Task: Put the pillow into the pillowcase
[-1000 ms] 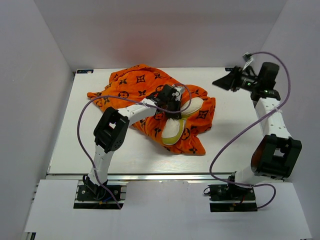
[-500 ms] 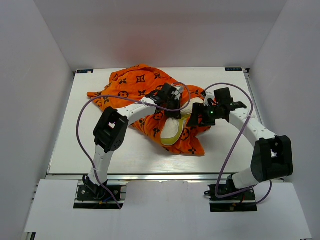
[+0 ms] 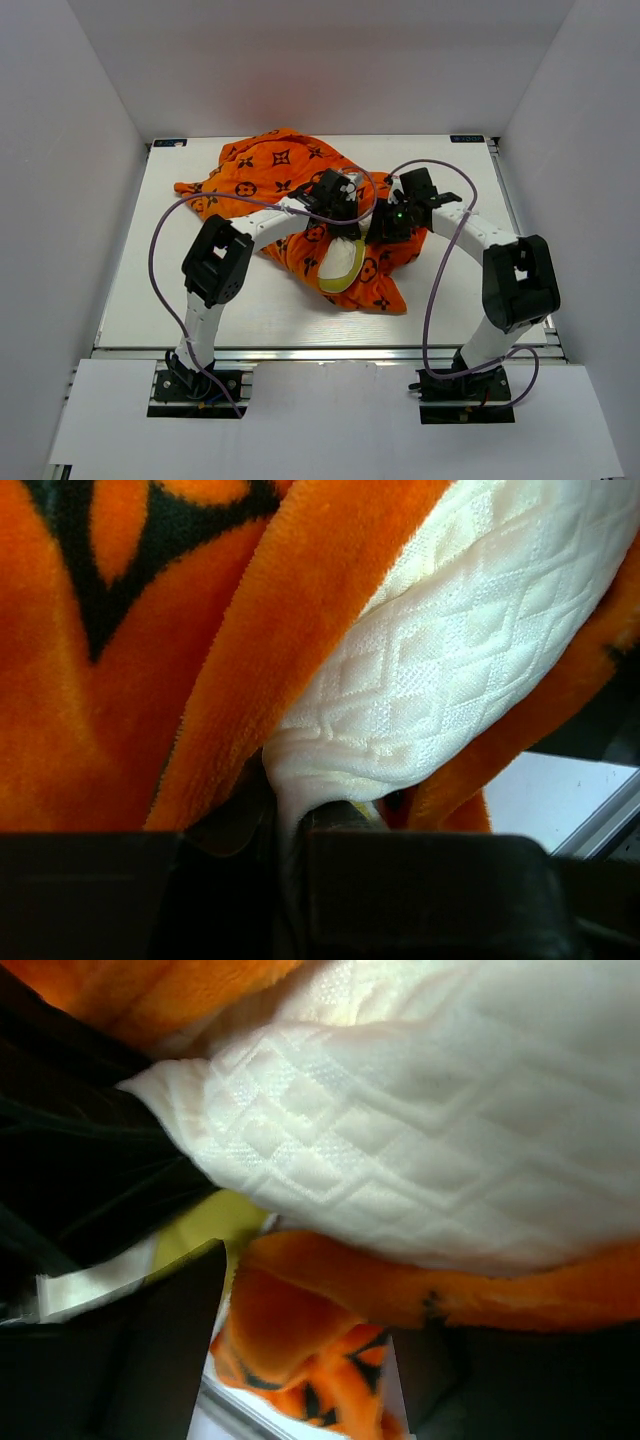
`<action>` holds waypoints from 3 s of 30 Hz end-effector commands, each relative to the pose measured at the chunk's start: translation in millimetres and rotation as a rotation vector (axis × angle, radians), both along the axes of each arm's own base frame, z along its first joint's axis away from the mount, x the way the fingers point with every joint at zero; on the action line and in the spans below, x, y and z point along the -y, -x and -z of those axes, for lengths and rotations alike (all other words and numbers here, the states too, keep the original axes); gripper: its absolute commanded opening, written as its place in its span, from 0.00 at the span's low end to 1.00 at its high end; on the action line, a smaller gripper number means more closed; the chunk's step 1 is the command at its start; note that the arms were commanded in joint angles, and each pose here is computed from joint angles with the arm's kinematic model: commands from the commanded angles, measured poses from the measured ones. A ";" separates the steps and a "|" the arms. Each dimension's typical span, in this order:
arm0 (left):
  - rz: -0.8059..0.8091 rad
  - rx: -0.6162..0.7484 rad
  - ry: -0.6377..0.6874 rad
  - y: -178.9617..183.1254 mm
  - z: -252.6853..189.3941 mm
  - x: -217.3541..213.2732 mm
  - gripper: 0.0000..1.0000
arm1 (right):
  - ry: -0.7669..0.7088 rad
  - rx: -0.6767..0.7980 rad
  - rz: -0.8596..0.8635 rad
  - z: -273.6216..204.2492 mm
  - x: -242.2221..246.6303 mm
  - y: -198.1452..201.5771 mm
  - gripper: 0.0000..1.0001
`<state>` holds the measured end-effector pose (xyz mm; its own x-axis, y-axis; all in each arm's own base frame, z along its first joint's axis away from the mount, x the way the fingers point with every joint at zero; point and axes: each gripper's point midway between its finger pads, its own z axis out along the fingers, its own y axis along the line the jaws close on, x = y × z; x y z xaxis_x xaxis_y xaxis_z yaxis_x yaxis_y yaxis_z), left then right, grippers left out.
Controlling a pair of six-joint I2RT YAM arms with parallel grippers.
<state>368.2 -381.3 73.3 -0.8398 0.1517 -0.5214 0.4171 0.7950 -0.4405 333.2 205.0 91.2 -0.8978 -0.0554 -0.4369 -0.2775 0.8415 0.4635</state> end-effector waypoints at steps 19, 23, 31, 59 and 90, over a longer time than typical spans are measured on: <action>-0.082 -0.196 -0.238 20.1 72.9 -40.8 0.00 | -0.784 0.401 -0.598 -232.0 16.3 99.1 0.00; -0.092 -0.232 -0.276 28.8 90.4 -49.6 0.00 | -0.747 0.671 -0.756 -296.5 14.5 106.4 0.00; -0.081 -0.255 -0.256 42.5 95.2 -53.8 0.00 | -0.842 0.735 -0.775 -342.1 -4.1 111.9 0.00; -0.090 -0.440 -0.189 50.0 113.1 -15.6 0.16 | -0.943 0.696 -1.062 -352.3 -120.5 162.1 0.00; -0.090 0.027 0.284 -50.6 -147.6 -20.1 0.50 | -0.156 0.278 -0.206 -100.2 24.8 51.3 0.71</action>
<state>423.1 -368.5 179.2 -0.8728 -0.0513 -0.4854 0.3138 0.7028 -0.6384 261.3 173.4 192.7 -0.6946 -0.2201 -0.6849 -0.6519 0.5952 0.4698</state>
